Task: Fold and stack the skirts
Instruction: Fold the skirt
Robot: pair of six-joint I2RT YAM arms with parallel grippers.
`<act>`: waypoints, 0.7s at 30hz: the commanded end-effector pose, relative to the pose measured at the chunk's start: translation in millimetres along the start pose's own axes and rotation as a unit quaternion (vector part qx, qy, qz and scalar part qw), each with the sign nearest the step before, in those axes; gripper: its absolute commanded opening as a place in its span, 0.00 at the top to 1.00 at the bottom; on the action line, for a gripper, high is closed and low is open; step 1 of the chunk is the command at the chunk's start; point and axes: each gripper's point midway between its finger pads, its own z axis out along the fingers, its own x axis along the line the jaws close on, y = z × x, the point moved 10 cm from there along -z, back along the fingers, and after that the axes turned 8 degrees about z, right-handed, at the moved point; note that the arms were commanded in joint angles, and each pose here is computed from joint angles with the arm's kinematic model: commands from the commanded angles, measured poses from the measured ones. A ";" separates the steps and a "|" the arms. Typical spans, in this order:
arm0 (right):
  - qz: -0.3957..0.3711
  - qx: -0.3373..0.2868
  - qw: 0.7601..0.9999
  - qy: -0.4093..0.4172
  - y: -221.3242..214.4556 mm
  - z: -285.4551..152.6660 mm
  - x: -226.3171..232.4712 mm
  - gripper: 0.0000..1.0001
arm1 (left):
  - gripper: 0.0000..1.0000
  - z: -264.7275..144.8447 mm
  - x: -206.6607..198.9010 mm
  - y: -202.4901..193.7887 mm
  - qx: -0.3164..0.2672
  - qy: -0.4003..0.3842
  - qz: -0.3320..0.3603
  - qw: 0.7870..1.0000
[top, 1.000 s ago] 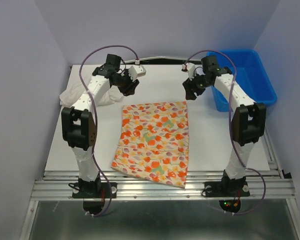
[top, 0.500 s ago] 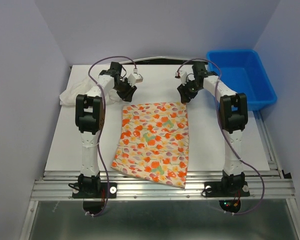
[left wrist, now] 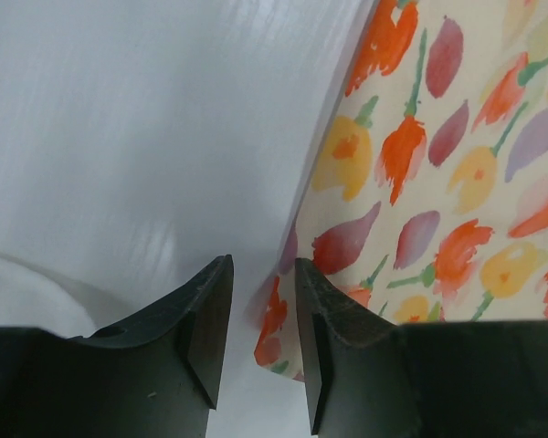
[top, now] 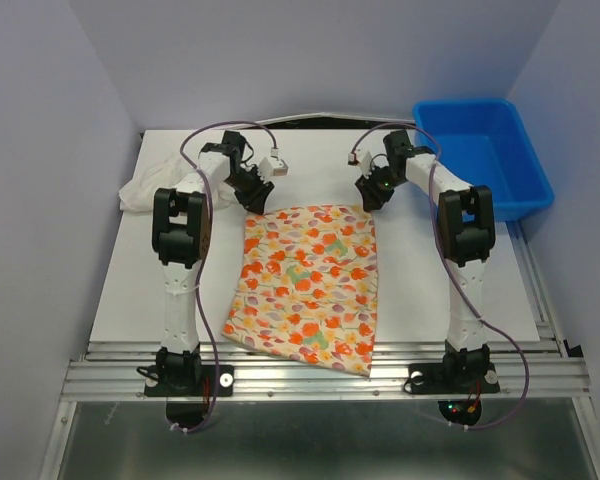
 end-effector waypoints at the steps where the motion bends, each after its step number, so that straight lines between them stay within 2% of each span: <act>1: -0.010 0.004 1.000 0.010 -1.9 5.0 -2.6 0.55 | 0.55 -6.4 -9.3 -7.4 0.000 -0.038 -0.001 0.999; 4: -0.014 0.008 1.000 0.008 -1.7 7.1 -5.0 0.60 | 0.55 -6.2 -11.9 -11.4 0.002 -0.054 0.000 0.999; 7: -0.017 0.009 1.000 0.004 -1.1 7.3 -6.7 0.77 | 0.64 -10.0 -8.9 -11.8 -0.006 -0.051 -0.005 0.999; 8: -0.018 0.008 1.000 0.002 -0.8 7.4 -7.1 0.88 | 0.67 -12.0 -5.1 -10.4 -0.012 -0.041 -0.004 0.999; 10: -0.017 0.005 1.000 0.000 1.5 5.5 -7.2 0.95 | 0.66 -23.9 1.6 -4.4 -0.029 -0.017 -0.013 0.999; 11: -0.017 0.002 1.000 -0.002 3.3 4.2 -7.5 0.97 | 0.62 -29.7 4.8 -1.3 -0.038 -0.005 -0.013 0.999; 12: -0.016 0.001 1.000 -0.002 4.1 3.7 -7.4 0.99 | 0.52 -36.0 10.2 3.6 -0.052 0.014 -0.009 0.999; 14: -0.021 -0.006 1.000 -0.005 8.8 -0.6 -7.4 0.99 | 0.47 -52.4 15.6 12.3 -0.069 0.036 -0.016 0.997; 21: -0.028 -0.021 0.999 -0.009 18.8 -9.1 -7.4 0.99 | 0.46 -68.1 12.2 21.5 -0.073 0.016 -0.001 0.997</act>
